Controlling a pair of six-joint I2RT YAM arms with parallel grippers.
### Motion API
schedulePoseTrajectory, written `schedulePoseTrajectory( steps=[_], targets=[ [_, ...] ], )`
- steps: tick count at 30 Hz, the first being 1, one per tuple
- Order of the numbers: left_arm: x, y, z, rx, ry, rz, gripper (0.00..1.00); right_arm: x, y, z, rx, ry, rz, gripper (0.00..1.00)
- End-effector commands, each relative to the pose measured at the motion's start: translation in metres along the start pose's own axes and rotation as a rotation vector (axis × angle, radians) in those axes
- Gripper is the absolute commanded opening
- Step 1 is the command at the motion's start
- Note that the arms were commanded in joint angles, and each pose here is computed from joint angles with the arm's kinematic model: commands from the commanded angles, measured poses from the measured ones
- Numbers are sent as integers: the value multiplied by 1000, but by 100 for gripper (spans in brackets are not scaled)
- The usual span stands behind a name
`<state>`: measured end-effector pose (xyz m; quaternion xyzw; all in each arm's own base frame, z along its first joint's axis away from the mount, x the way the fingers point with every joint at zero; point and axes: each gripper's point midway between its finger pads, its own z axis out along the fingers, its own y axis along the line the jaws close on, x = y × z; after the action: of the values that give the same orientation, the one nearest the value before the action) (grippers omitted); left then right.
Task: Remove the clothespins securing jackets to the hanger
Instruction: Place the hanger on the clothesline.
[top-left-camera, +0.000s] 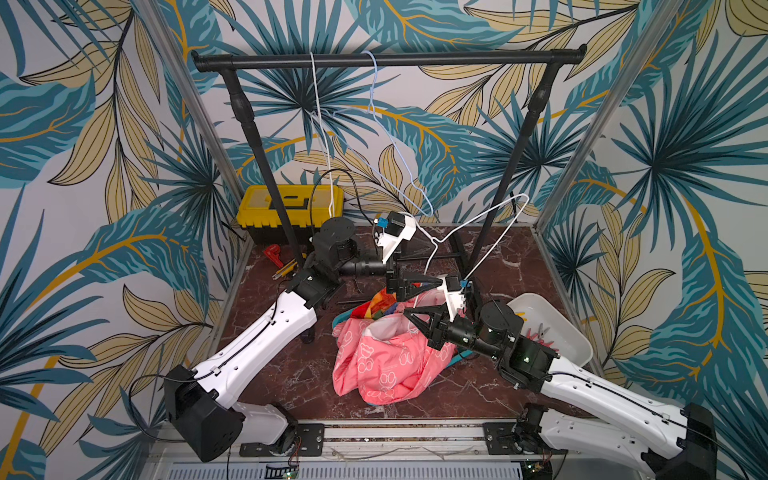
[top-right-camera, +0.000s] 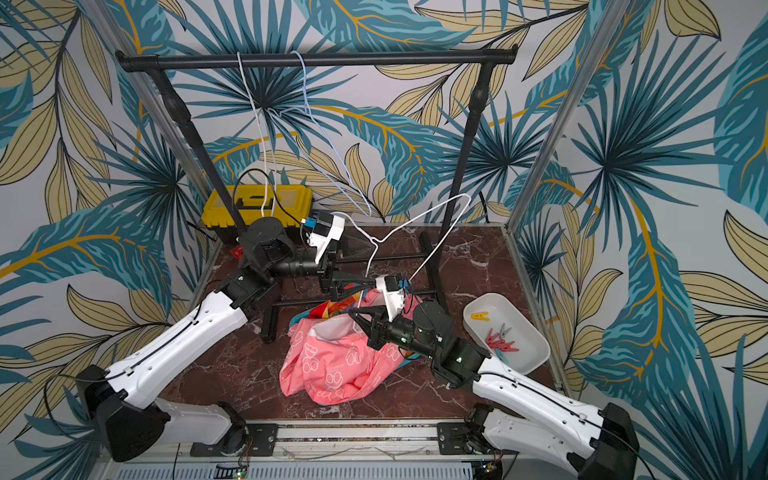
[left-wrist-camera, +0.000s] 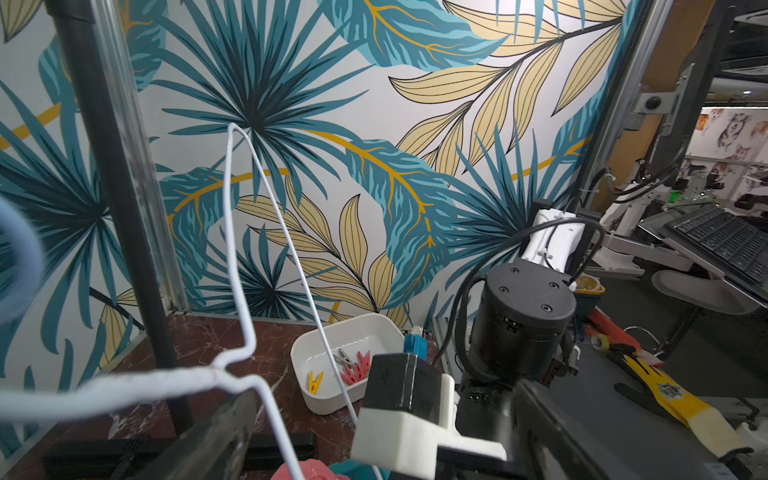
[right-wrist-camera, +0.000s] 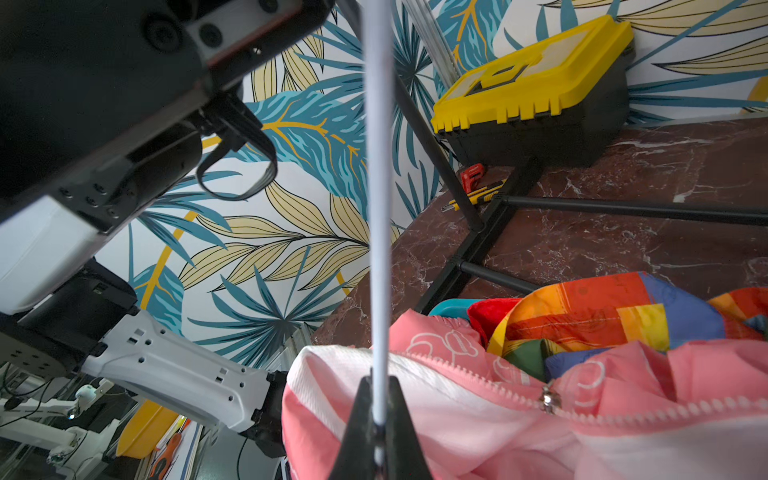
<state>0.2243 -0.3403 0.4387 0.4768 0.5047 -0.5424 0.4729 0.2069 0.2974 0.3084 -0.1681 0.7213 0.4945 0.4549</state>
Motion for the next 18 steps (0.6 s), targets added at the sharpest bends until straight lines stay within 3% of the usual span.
schedulePoseTrajectory(
  steps=[1,7,13,18],
  targets=[
    [-7,-26,-3,149,4,32,100,-2,6,-9,-28,-2,-10,0],
    [1,-34,-5,288,44,-33,100,-2,-3,-25,48,9,-60,0],
    [9,-12,4,227,62,-80,100,6,-9,-23,78,51,-71,0],
    [50,3,18,102,290,-79,99,10,-16,-13,145,142,-99,0]
  ],
)
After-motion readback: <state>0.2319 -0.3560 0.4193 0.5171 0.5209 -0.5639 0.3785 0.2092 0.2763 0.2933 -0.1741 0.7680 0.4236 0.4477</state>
